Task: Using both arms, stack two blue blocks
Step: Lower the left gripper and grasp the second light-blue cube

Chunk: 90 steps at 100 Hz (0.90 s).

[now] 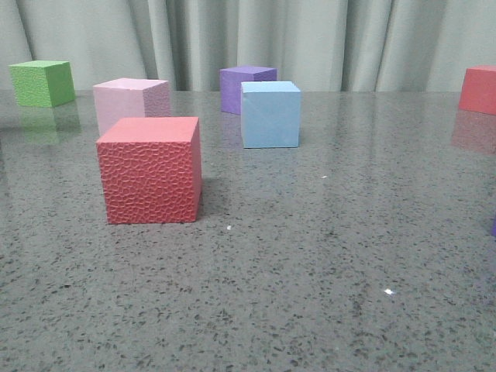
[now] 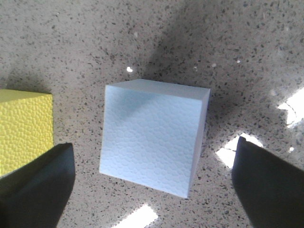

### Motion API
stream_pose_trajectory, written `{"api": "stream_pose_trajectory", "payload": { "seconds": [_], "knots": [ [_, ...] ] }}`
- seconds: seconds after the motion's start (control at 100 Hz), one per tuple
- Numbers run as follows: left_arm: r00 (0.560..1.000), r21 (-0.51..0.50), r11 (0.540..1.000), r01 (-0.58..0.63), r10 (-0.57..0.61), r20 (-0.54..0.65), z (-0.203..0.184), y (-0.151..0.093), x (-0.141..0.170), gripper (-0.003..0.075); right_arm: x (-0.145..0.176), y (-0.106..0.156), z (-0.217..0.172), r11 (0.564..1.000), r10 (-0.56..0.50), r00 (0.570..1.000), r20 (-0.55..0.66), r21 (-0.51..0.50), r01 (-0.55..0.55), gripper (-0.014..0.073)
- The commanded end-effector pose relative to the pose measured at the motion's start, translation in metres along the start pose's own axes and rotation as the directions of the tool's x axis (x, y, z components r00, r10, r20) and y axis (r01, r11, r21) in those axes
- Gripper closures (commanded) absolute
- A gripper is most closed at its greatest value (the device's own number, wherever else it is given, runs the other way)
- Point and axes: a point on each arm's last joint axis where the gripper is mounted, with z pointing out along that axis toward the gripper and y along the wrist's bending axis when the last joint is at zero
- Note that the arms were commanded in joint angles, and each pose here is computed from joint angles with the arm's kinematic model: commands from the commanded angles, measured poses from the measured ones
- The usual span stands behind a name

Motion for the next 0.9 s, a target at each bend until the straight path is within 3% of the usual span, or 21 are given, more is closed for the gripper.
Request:
{"api": "stream_pose_trajectory", "payload": {
  "seconds": [0.0, 0.44, 0.89],
  "knots": [
    [0.999, -0.069, 0.998, 0.006, -0.002, 0.053, -0.019, 0.007, -0.003, 0.0080, -0.011, 0.001, -0.006, 1.000, -0.012, 0.996, 0.093, -0.009, 0.013, 0.0015],
    [0.998, -0.114, 0.993, -0.010, 0.017, 0.056, -0.013, 0.012, -0.005, 0.0080, -0.011, 0.000, -0.006, 1.000, -0.012, 0.996, 0.088, -0.008, 0.013, 0.0015],
    [1.000, -0.077, 0.997, -0.020, 0.022, 0.020, 0.008, 0.012, -0.008, 0.0080, -0.011, 0.000, -0.006, 1.000, -0.012, 0.996, 0.088, -0.008, 0.013, 0.0015]
  ]
}}
